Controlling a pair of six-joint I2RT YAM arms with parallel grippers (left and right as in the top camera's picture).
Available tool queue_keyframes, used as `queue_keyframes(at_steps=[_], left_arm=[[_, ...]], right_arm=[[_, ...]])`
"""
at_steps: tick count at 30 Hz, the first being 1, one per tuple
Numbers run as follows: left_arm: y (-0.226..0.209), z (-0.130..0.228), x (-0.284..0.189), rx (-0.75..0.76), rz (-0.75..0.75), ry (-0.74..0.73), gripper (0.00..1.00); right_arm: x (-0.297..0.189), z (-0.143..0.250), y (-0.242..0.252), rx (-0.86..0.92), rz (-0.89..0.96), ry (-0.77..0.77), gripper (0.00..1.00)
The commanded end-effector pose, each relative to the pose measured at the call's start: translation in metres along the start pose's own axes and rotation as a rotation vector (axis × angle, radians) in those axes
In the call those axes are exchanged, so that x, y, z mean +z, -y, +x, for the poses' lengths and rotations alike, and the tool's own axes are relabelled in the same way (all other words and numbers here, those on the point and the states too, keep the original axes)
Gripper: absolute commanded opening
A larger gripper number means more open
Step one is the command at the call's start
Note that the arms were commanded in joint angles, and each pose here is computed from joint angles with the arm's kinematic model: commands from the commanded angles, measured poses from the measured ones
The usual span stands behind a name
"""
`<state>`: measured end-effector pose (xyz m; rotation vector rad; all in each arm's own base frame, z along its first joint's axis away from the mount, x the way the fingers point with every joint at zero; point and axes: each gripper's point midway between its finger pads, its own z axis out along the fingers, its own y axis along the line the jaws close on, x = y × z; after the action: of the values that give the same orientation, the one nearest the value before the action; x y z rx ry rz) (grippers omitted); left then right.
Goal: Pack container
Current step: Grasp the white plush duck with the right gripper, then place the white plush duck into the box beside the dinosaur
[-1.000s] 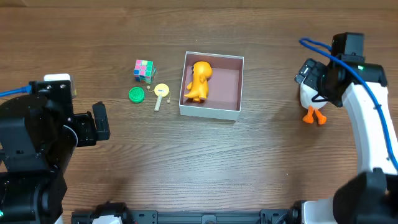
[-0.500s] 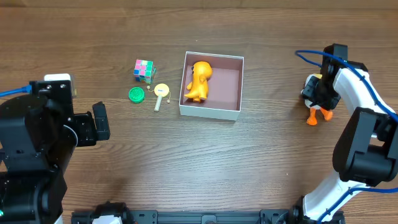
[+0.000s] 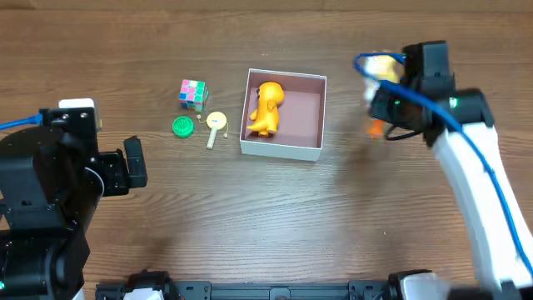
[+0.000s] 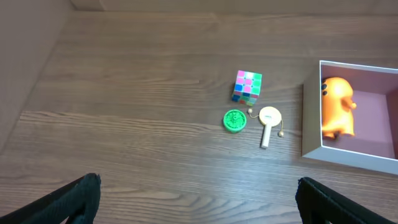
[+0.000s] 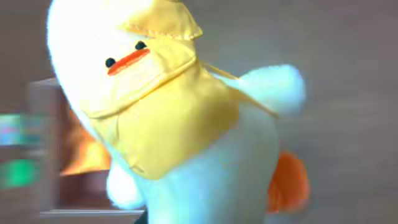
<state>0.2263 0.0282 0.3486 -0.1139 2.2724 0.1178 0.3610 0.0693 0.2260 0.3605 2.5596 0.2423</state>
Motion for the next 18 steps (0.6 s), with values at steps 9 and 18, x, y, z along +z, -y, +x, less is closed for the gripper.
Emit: queue_keyframes(at_steps=[9,18], left_arm=[[-0.002,-0.003,-0.002,0.015,-0.006,0.009,1.0],[-0.002,-0.003,-0.002,0.015,-0.006,0.009,1.0]], right_arm=[[0.103,0.048,-0.118,0.098,-0.123,-0.116,0.04],[0.153,0.076,-0.113,0.0,-0.072,-0.222,0.63]])
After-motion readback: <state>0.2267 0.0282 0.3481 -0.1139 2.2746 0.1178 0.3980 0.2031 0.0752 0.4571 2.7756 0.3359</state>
